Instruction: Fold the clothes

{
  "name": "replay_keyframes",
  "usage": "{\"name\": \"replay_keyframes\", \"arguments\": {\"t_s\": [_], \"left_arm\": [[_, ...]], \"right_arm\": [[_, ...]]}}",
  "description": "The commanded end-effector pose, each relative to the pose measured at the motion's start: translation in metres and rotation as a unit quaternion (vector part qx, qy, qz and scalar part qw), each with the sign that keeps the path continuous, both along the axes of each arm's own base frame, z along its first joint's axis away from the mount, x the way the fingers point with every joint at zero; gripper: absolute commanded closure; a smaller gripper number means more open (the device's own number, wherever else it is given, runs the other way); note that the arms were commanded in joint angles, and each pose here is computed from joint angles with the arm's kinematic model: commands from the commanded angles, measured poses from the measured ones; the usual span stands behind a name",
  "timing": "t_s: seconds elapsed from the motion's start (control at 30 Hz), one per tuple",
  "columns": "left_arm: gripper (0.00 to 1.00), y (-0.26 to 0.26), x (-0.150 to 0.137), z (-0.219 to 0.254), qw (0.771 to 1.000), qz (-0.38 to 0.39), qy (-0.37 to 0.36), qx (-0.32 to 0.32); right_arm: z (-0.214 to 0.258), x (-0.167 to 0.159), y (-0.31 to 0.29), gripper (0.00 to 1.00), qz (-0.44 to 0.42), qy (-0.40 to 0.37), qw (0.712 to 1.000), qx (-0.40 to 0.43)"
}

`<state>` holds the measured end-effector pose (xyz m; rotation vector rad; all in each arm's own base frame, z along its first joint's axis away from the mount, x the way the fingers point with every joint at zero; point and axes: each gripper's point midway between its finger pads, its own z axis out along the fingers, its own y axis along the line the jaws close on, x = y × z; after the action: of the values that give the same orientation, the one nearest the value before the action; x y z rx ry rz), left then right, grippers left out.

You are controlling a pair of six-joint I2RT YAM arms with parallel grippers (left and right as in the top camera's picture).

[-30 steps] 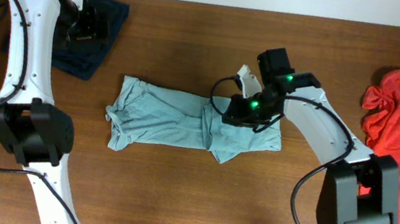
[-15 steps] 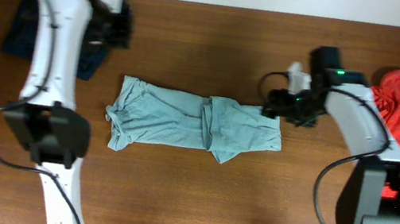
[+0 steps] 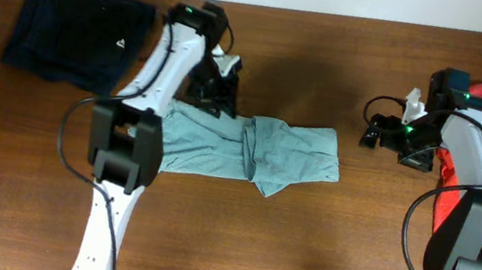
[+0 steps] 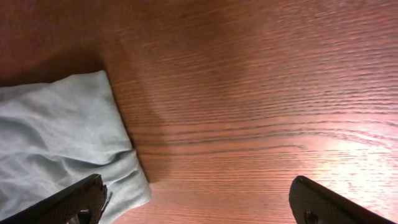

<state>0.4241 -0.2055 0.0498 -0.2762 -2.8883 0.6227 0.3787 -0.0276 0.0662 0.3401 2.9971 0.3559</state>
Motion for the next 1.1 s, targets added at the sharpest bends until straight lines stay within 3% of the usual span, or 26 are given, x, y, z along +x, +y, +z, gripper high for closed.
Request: {"name": "replay_keyframes", "arguments": {"t_s": [0.0,0.23,0.97,1.03,1.07], "left_arm": [[0.56,-0.021,0.0,0.003,0.999,-0.017,-0.007,-0.04],[0.5,-0.046,-0.001,0.005,0.997,-0.033,-0.021,-0.069],[0.5,-0.071,-0.012,-0.026,0.996,-0.06,-0.007,-0.062],[0.51,-0.072,-0.013,-0.026,0.996,-0.062,-0.007,-0.062],[0.6,-0.073,-0.014,-0.026,0.996,-0.063,-0.007,-0.062]], "right_arm": [[0.008,0.005,-0.005,0.01,-0.004,-0.011,1.0,-0.011],[0.008,0.006,-0.005,0.01,-0.004,-0.014,1.0,-0.011],[0.008,0.006,-0.005,0.01,-0.004,-0.014,1.0,-0.011],[0.008,0.006,-0.005,0.01,-0.004,-0.014,1.0,-0.011],[0.008,0.006,-0.005,0.01,-0.004,-0.014,1.0,-0.011]]}}
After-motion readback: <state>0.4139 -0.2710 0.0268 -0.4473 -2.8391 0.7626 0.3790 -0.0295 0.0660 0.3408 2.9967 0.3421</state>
